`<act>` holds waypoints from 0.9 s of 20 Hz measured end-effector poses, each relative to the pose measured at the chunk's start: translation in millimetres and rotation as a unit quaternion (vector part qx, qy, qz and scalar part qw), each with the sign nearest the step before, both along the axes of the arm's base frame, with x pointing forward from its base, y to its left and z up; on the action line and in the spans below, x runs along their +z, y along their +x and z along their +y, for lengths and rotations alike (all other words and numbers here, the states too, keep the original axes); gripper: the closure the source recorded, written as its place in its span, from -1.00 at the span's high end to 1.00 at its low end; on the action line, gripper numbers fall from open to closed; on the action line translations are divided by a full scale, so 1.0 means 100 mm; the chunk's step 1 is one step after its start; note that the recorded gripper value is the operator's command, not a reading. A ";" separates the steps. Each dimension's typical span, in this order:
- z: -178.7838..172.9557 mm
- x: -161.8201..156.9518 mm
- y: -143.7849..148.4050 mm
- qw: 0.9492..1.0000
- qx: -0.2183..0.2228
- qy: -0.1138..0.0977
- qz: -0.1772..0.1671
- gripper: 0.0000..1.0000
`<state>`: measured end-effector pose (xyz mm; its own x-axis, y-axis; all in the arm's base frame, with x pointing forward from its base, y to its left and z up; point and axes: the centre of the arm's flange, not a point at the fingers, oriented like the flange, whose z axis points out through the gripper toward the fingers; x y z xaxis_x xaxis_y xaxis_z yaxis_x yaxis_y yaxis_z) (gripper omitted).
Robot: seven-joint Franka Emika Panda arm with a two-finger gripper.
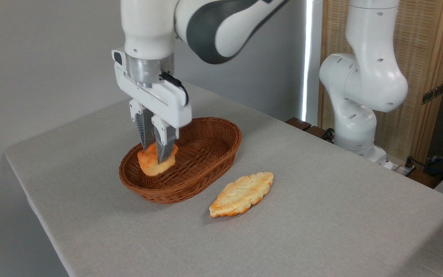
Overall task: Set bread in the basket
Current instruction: 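Lift the orange roll and carry it over the wicker basket, then open the gripper to release the roll into the basket, then raise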
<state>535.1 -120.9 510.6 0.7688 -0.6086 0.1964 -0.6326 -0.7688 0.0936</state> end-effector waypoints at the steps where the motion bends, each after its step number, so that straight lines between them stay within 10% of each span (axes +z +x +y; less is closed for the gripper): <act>1: -0.14 -0.01 -0.03 1.000 -0.004 0.000 0.003 0.13; 6: -0.53 -0.10 -0.12 1.000 -0.019 0.003 0.016 0.96; 18: -0.49 -0.13 -0.10 1.000 -0.015 0.004 0.018 1.00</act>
